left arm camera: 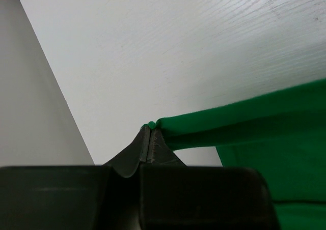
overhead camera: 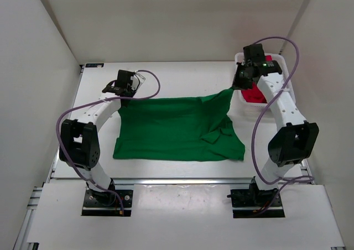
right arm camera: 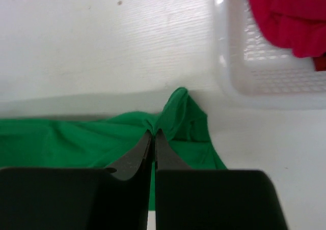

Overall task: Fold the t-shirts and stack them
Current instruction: Fold the other side of the tshirt into a rectangle

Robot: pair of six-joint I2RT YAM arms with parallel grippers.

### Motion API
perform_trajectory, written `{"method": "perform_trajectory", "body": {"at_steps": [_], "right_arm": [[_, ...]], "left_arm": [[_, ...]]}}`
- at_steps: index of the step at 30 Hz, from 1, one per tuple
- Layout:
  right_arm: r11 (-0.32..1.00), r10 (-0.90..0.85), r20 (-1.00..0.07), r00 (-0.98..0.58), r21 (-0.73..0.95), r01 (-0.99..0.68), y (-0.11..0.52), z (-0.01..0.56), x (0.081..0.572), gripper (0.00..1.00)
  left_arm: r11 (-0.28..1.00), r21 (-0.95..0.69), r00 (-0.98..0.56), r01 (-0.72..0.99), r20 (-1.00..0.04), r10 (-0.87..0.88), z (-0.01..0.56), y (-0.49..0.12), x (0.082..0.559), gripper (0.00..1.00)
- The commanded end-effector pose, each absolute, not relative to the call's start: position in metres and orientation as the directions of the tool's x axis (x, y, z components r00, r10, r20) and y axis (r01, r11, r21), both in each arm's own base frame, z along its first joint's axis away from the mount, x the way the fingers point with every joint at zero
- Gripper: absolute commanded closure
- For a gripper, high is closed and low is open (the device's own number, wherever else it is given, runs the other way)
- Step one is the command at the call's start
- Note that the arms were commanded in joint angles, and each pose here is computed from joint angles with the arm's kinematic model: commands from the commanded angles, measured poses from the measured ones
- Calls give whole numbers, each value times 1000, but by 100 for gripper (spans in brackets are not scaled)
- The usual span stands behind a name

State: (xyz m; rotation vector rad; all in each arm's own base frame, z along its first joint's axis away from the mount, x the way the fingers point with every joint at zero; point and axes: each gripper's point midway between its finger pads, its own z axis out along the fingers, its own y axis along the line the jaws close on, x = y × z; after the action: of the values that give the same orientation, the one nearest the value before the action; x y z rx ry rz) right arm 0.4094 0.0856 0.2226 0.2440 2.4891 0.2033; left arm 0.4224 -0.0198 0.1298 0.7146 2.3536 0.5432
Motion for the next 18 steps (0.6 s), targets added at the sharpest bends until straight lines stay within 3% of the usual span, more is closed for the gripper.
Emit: {"method": "perform_trajectory", "body": {"at_steps": [1,7,9,14,18], "right_arm": [[969,205,-559,-803,232,86,111,212,400,100],[933,272,-476,-837,344,107,113,172,334,100],[930,267,-434,-860,349,113,115,153,307,100],[917,285,-300,-910,363,167,118,106,249,100],[904,299,-260,-918,385,186,120,91,232,100]], "left_arm": [[765,564,-622,312,-487,613,167,-16,415,100],[701,586,-600,406,-408,688,145,-7,369,100],[664,586,-607,464,-335,720,122,-1,348,100],[642,582,-611,498,-291,737,99,5,322,100],[612,567,-590,552,-254,767,81,-3,310,100]]}}
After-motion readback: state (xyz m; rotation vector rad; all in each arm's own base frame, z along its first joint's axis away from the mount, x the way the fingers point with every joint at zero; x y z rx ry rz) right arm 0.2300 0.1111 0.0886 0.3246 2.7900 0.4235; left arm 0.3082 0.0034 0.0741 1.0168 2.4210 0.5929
